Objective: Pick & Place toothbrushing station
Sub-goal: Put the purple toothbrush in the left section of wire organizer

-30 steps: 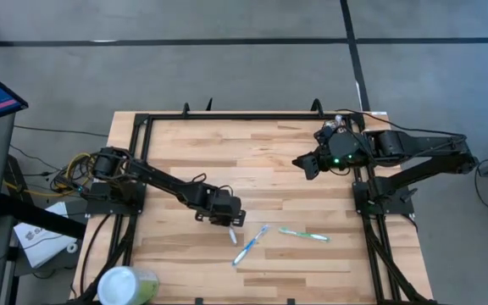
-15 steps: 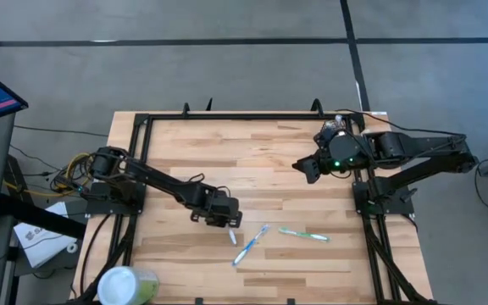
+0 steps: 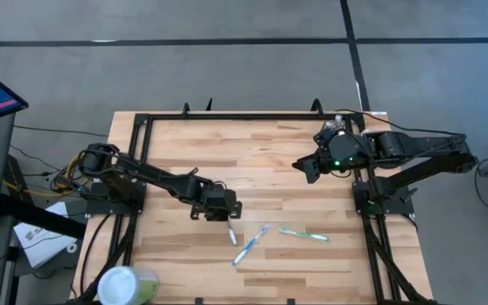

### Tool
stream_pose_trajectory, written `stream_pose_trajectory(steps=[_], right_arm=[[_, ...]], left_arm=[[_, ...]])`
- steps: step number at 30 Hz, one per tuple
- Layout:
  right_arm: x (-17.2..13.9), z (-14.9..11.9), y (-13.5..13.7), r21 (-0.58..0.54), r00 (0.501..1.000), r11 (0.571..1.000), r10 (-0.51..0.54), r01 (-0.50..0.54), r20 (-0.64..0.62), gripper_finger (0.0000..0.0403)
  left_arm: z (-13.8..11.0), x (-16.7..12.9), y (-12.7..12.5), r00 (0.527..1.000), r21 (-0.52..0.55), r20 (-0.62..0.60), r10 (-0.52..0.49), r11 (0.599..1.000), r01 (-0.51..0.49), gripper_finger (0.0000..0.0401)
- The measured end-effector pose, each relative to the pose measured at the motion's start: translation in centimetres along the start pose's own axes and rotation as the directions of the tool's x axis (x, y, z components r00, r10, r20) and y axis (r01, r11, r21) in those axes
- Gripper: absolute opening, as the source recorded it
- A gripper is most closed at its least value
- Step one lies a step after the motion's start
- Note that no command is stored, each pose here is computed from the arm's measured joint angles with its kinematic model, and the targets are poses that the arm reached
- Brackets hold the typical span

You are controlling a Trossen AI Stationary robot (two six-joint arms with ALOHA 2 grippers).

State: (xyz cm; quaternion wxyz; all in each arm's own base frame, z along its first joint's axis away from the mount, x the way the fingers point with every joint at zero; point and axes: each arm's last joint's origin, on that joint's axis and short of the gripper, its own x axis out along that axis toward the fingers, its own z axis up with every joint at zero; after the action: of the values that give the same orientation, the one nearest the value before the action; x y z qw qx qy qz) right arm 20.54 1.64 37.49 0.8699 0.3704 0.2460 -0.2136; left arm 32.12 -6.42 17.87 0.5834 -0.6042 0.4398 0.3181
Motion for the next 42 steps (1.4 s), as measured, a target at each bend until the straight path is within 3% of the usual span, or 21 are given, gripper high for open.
stream_pose_trajectory(steps=[9,13,17,28,42], right_arm=[[0.0,0.0,0.0,0.000,1.000,1.000,-0.001,0.001,0.002,0.0148],[0.0,0.0,0.0,0.000,1.000,1.000,-0.001,0.001,0.003,0.0148],[0.0,0.1,0.0,0.002,1.000,1.000,-0.005,0.005,0.007,0.0149],[0.0,0.1,0.0,0.000,1.000,1.000,-0.006,0.006,0.009,0.0148],[0.0,0.1,0.0,-0.005,1.000,1.000,-0.006,0.006,0.009,0.0152]], left_arm=[[0.0,1.2,0.1,0.999,-0.027,-0.029,0.022,0.999,-0.022,0.0200],[0.3,1.4,0.1,0.999,-0.038,-0.024,0.029,0.999,-0.030,0.0241],[1.2,2.3,0.4,0.998,-0.041,0.005,0.067,0.997,-0.067,0.0240],[3.2,2.9,0.5,0.994,-0.013,0.059,0.087,0.996,-0.086,0.0183],[4.1,3.6,1.3,0.986,0.005,0.028,0.166,0.986,-0.166,0.0167]])
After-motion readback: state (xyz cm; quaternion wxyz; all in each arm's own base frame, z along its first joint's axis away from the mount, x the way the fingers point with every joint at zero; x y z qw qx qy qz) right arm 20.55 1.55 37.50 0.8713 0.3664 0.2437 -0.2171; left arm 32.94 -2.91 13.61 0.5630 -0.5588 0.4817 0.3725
